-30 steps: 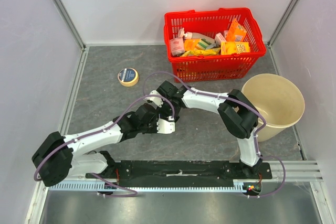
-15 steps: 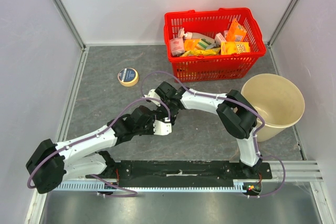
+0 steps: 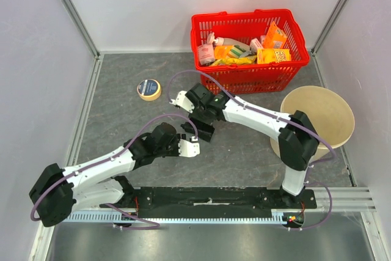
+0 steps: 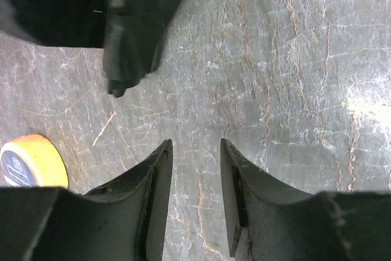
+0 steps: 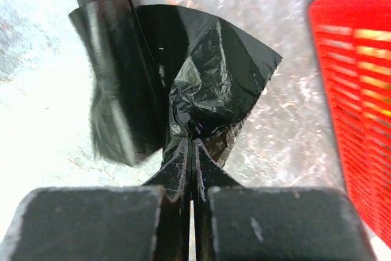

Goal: Put the trash bags into the trash bin

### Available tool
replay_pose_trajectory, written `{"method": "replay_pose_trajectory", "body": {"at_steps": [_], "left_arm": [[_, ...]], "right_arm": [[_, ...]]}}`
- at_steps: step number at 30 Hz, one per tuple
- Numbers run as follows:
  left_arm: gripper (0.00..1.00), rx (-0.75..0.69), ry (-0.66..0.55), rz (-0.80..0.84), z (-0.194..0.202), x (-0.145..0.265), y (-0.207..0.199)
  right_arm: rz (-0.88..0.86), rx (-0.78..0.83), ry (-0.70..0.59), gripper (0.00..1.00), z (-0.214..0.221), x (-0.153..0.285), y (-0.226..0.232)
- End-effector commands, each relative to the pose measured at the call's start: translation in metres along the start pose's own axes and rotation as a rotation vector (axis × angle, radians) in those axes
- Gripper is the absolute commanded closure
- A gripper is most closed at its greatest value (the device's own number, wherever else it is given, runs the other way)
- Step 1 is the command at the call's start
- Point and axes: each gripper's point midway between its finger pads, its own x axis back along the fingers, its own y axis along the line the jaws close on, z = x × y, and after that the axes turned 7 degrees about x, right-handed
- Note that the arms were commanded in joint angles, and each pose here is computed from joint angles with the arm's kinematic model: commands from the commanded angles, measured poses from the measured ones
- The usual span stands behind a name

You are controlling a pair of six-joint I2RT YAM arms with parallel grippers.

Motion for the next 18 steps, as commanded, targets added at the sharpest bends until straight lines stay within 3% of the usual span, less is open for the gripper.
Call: {"method": "replay_pose_trajectory", "body": {"at_steps": [1, 10, 18], "left_arm": [[0.56, 0.008, -0.108, -0.019, -0.036, 0.005, 0.016], [0.57, -0.024, -0.143, -0.01, -0.065, 0.004, 0.033], [0.56, -0.057, -0.15, 0.112, -0.08, 0.003, 0.023]], "right_arm": [[0.13, -0.021, -0.07, 1.0, -0.019, 0.048, -0.041], [0.128, -0.034, -0.149, 1.0, -0.037, 0.095, -0.061], [0.139, -0.047, -0.199, 1.0, -0.041, 0.143, -0.075]]}}
